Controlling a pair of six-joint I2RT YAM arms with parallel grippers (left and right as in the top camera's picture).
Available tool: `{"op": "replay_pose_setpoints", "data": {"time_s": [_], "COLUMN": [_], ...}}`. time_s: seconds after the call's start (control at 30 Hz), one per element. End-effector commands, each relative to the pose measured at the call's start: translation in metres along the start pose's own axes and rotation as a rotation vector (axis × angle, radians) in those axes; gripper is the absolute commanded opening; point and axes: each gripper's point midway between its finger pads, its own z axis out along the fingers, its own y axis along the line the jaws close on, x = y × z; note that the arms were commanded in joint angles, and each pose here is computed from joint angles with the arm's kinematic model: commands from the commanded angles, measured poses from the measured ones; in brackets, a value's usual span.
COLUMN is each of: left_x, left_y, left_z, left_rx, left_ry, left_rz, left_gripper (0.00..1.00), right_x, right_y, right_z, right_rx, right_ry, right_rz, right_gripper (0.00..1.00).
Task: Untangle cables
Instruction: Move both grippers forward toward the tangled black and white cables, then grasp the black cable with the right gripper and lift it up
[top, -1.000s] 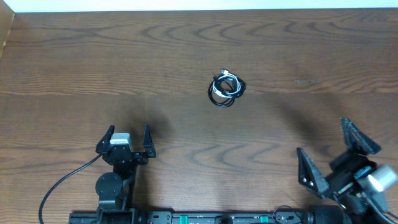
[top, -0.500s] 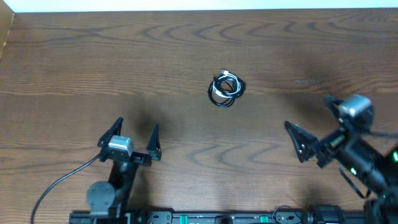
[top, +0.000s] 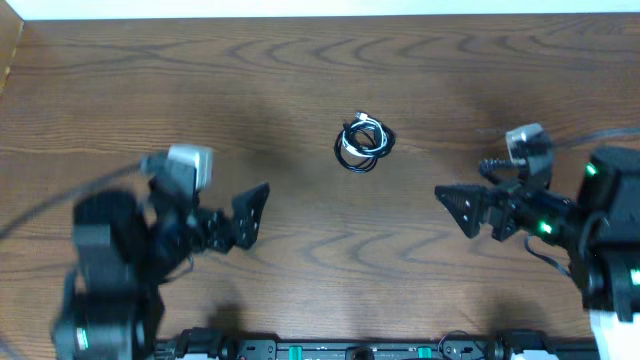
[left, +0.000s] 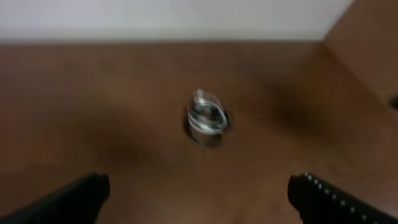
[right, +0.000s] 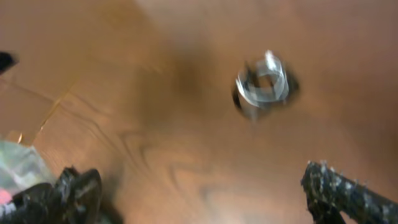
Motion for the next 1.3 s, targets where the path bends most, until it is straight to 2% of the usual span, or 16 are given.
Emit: {"op": "replay_pose_setpoints", "data": {"time_s": [0.0, 0.1, 0.17, 0.23, 0.33, 0.43, 0.5, 0.57, 0.73, 0.87, 1.0, 1.27], "left_x": [-0.016, -0.022, -0.026, -0.024, -0.021, -0.014, -0.007, 0.001, 0.022, 0.038, 0.057, 0.078], "left_y": [-0.009, -0.017, -0.022, -0.018, -0.007, 0.004, 0.015, 0.022, 0.038, 0.048, 0.049, 0.035], "left_z": [0.012, 0.025, 0.035, 0.046, 0.066, 0.082, 0.094, 0.107, 0.133, 0.151, 0.163, 0.185], "left_rx": [0.093, 0.183, 0.251, 0.266, 0.264, 0.245, 0.213, 0.209, 0.195, 0.186, 0.185, 0.203], "left_ry": [0.129, 0.238, 0.260, 0.289, 0.335, 0.385, 0.426, 0.468, 0.568, 0.638, 0.719, 0.805], "left_rz": [-0.063, -0.147, -0.174, -0.200, -0.250, -0.307, -0.361, -0.395, -0.482, -0.537, -0.577, -0.546], "left_gripper": [0.98, 0.98, 0.98, 0.98, 0.98, 0.98, 0.97, 0.98, 0.98, 0.98, 0.98, 0.97], "right_x": [0.003, 0.015, 0.012, 0.005, -0.024, -0.037, -0.034, -0.021, 0.003, 0.007, 0.022, 0.046], "right_y": [-0.034, -0.062, -0.066, -0.061, -0.044, -0.050, -0.064, -0.082, -0.097, -0.110, -0.145, -0.155], "right_z": [0.008, 0.014, 0.024, 0.040, 0.073, 0.097, 0.113, 0.130, 0.176, 0.209, 0.228, 0.274], "right_rx": [0.190, 0.338, 0.337, 0.261, 0.050, 0.018, 0.068, 0.153, 0.182, 0.203, 0.365, 0.339], "right_ry": [0.101, 0.270, 0.327, 0.336, 0.260, 0.230, 0.248, 0.294, 0.373, 0.360, 0.337, 0.352], "right_rz": [0.094, 0.161, 0.190, 0.229, 0.223, 0.196, 0.243, 0.333, 0.416, 0.475, 0.608, 0.747], "right_gripper": [0.99, 0.99, 0.99, 0.99, 0.99, 0.99, 0.99, 0.89, 0.81, 0.70, 0.54, 0.47]}}
